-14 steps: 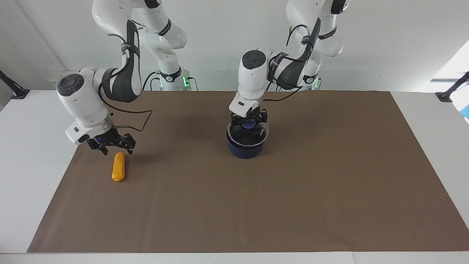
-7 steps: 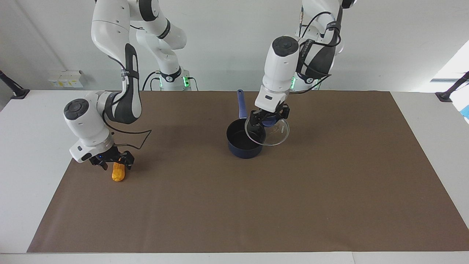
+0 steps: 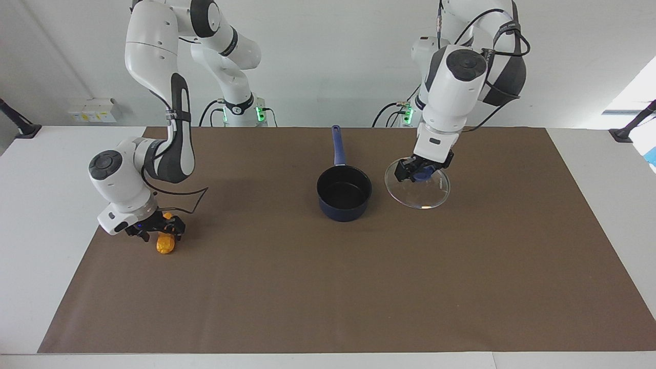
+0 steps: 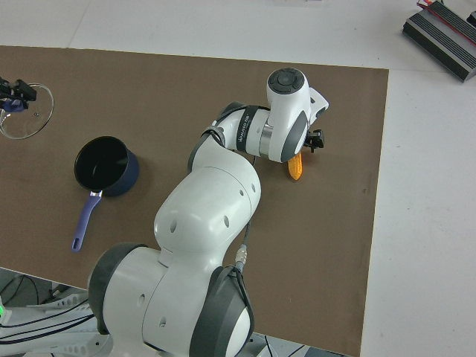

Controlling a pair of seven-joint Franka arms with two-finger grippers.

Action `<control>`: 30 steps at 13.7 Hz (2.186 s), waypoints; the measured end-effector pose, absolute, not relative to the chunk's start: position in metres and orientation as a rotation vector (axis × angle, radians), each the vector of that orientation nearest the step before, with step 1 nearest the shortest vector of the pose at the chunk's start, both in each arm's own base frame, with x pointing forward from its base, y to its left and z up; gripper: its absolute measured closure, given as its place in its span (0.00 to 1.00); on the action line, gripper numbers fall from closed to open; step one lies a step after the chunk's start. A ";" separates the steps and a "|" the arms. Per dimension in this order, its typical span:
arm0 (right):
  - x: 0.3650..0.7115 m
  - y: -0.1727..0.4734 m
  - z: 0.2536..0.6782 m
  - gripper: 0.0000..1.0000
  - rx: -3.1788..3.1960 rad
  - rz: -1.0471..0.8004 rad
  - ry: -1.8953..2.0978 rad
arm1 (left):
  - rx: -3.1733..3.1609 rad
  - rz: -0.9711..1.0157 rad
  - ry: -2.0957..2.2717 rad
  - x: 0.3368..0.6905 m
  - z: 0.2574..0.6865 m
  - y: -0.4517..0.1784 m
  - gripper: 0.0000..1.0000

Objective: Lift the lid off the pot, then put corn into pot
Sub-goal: 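Set the lid down with the left gripper while the right gripper lifts the corn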

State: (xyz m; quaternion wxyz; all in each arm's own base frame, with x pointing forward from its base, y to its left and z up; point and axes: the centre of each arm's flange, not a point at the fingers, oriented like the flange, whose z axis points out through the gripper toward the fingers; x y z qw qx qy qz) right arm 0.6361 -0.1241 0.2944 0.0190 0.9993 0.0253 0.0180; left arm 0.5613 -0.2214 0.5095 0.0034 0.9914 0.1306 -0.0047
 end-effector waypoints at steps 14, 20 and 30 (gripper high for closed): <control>0.634 -0.124 0.289 0.60 3.102 0.039 0.157 | 3.114 -0.112 0.315 0.573 0.462 0.025 0.56; 0.646 -0.116 0.323 0.60 3.094 0.115 0.178 | 3.108 -0.102 0.319 0.550 0.405 0.069 0.56; 0.607 -0.042 0.481 0.60 3.134 0.101 0.145 | 3.115 0.009 0.325 0.519 0.324 0.066 0.56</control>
